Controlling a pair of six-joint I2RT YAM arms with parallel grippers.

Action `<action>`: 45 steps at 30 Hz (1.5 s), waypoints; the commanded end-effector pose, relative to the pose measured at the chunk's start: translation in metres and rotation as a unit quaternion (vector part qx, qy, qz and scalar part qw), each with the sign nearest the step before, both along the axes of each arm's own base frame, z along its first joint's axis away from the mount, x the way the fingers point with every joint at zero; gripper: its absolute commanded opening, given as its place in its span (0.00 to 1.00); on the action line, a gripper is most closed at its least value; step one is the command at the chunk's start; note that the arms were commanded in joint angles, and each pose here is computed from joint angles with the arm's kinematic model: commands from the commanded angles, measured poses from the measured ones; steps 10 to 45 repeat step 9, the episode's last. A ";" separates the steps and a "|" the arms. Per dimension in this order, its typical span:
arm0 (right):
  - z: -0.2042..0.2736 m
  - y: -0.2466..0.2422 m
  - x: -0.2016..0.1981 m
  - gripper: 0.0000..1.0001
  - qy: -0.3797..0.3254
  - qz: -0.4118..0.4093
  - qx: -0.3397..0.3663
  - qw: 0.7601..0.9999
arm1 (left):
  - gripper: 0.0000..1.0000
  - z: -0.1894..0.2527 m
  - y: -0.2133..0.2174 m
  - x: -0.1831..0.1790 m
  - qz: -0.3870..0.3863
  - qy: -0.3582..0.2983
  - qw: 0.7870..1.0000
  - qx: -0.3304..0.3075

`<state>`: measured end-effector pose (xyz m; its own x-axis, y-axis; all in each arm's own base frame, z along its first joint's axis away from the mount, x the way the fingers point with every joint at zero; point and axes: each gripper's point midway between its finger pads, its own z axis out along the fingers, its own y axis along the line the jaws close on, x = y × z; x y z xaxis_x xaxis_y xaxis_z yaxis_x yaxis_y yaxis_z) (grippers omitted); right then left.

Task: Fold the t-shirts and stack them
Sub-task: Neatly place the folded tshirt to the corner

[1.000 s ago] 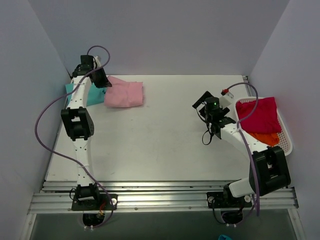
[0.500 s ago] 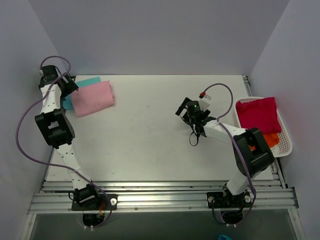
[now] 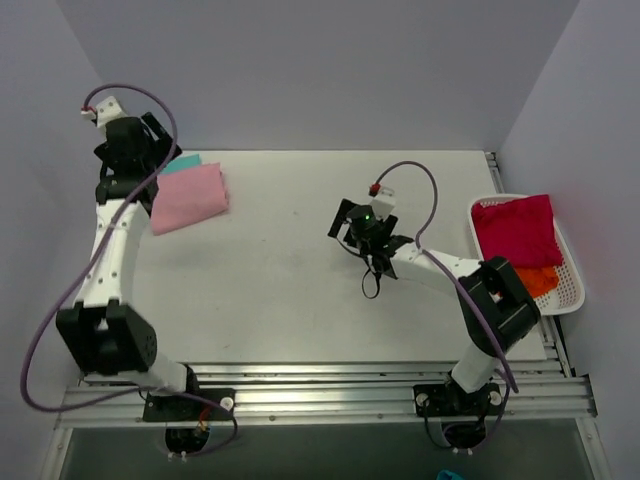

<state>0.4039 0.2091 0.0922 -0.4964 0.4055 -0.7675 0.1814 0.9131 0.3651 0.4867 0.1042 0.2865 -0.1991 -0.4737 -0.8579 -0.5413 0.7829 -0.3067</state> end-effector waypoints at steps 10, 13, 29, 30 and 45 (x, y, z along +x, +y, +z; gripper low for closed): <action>0.170 0.131 -0.110 1.00 -0.205 0.211 0.001 0.956 | 0.94 0.028 -0.138 -0.142 -0.147 -0.107 0.983 0.003; 0.170 0.131 -0.110 1.00 -0.205 0.211 0.001 0.956 | 0.94 0.028 -0.138 -0.142 -0.147 -0.107 0.983 0.003; 0.170 0.131 -0.110 1.00 -0.205 0.211 0.001 0.956 | 0.94 0.028 -0.138 -0.142 -0.147 -0.107 0.983 0.003; 0.170 0.131 -0.110 1.00 -0.205 0.211 0.001 0.956 | 0.94 0.028 -0.138 -0.142 -0.147 -0.107 0.983 0.003; 0.170 0.131 -0.110 1.00 -0.205 0.211 0.001 0.956 | 0.94 0.028 -0.138 -0.142 -0.147 -0.107 0.983 0.003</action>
